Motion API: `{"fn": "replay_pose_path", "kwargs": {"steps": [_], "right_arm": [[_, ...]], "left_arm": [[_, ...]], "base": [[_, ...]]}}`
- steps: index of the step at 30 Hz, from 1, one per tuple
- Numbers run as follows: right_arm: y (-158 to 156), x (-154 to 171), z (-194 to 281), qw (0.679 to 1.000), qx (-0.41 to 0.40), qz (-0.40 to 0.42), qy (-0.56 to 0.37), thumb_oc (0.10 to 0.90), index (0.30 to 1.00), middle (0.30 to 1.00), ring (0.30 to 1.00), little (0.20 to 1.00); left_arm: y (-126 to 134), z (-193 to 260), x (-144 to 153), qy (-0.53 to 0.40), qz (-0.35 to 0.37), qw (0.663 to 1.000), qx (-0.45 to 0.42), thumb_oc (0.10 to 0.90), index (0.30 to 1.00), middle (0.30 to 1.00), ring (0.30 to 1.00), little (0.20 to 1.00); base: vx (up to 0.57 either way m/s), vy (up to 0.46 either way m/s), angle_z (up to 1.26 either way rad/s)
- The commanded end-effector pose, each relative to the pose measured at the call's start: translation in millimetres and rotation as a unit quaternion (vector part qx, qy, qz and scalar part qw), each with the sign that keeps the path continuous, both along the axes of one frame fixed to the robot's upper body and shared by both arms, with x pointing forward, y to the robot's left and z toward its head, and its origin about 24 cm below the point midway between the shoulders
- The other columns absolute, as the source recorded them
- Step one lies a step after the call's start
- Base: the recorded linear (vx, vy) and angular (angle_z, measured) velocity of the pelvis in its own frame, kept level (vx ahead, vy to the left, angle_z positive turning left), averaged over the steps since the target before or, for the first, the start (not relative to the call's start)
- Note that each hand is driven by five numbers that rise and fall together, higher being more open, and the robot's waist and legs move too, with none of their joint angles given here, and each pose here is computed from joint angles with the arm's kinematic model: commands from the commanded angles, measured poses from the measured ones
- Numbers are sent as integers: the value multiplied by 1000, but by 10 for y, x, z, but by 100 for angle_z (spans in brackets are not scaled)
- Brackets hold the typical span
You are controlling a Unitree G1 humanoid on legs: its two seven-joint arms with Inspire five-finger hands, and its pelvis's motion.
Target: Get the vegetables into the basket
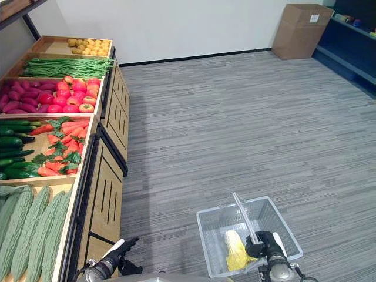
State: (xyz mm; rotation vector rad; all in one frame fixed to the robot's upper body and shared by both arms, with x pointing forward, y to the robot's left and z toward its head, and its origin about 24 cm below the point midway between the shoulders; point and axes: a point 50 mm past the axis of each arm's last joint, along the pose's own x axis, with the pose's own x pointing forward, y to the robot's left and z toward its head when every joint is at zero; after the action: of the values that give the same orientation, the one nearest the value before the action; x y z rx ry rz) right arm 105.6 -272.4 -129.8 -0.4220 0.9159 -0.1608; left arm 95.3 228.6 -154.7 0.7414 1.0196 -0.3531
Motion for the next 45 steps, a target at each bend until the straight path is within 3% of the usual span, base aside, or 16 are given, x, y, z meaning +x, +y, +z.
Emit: {"fn": "replay_pose_path", "kwargs": {"steps": [1, 4, 12, 24, 32, 45], "right_arm": [[-20, 445, 258, 993, -14, 33, -112, 400, 300, 300, 300, 300], [-17, 384, 215, 995, -10, 28, -98, 400, 300, 300, 300, 300], [-53, 355, 181, 996, -15, 4, -87, 400, 300, 300, 300, 300], [-131, 339, 149, 997, -21, -28, -71, 400, 300, 300, 300, 300], [-115, 500, 230, 995, -23, -16, -100, 400, 300, 300, 300, 300], [-339, 405, 338, 994, -48, -3, -101, 400, 300, 300, 300, 300]], "left_arm": [[154, 11, -2, 0, 5, 999, 51, 900, 1000, 1000, 1000, 1000], [204, -26, -155, 27, 23, 997, 68, 900, 1000, 1000, 1000, 1000], [240, -33, -193, 25, 79, 993, 80, 900, 1000, 1000, 1000, 1000], [219, 26, 73, -16, 75, 994, 78, 900, 1000, 1000, 1000, 1000], [217, 49, 178, -22, 53, 994, 88, 900, 1000, 1000, 1000, 1000], [150, -13, 38, -2, 87, 993, 76, 900, 1000, 1000, 1000, 1000]], "base": [[3, 12, -5], [13, 57, -2], [8, 82, -9], [14, 100, 4], [131, -44, 9], [236, -209, 17]]}}
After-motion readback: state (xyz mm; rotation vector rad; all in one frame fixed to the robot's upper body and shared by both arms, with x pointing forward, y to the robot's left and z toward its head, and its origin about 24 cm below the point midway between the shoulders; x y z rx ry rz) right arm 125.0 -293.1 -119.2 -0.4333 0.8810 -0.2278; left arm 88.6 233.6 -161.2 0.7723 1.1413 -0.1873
